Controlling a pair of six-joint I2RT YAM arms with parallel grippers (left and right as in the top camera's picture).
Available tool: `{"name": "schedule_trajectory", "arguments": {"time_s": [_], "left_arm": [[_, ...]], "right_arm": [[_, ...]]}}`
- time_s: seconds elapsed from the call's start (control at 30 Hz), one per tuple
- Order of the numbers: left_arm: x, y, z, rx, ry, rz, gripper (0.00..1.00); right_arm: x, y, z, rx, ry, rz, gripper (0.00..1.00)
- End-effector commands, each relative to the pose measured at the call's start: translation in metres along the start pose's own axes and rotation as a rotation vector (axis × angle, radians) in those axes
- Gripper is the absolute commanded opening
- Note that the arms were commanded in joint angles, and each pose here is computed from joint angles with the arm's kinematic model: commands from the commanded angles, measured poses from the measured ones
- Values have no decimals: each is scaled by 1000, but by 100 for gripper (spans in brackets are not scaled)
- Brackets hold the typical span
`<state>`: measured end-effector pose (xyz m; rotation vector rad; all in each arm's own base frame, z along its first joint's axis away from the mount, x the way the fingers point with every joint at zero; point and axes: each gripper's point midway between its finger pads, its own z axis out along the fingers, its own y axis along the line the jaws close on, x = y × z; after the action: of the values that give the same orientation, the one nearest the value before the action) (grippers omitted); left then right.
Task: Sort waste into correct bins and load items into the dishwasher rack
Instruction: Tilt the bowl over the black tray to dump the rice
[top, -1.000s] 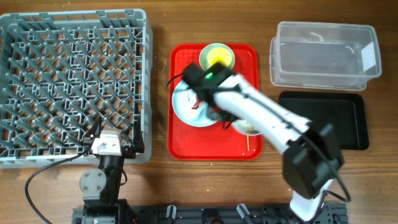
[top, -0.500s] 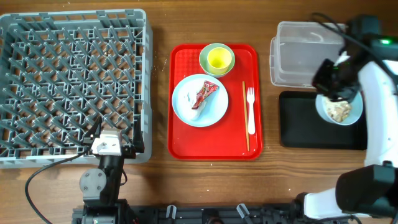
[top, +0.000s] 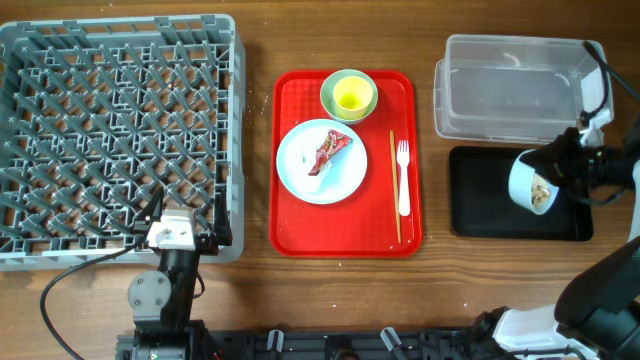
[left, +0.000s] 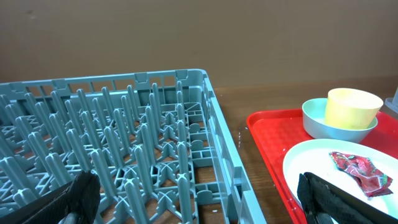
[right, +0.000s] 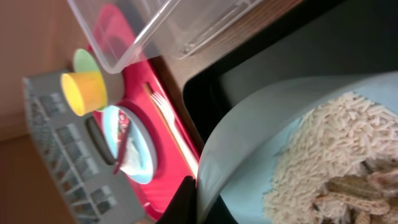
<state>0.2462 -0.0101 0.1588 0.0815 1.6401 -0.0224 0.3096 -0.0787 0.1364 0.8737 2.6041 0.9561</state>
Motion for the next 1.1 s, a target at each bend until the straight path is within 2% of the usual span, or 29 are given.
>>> {"name": "schedule_trajectory", "arguments": {"time_s": [0.0,0.3,0.5,0.7,0.8,1.07], "left_arm": [[2,-3,0,18,3,15,100],[2,-3,0,18,3,15,100],[2,-3,0,18,3,15,100],[2,-3,0,18,3,15,100],[2,-3,0,18,3,15,100],[2,-3,0,18,3,15,100]], "right_arm": [[-2,21,-1,-246,-26,-30,4],[-13,24,16,-445,9,35,4],[-7,7,32,-452,87,145,4],[-16,12,-3,-658,34,268,4],[-30,-3,-14,-660,-47,244,4],[-22,-3,-30,-720,-23,382,4]]}}
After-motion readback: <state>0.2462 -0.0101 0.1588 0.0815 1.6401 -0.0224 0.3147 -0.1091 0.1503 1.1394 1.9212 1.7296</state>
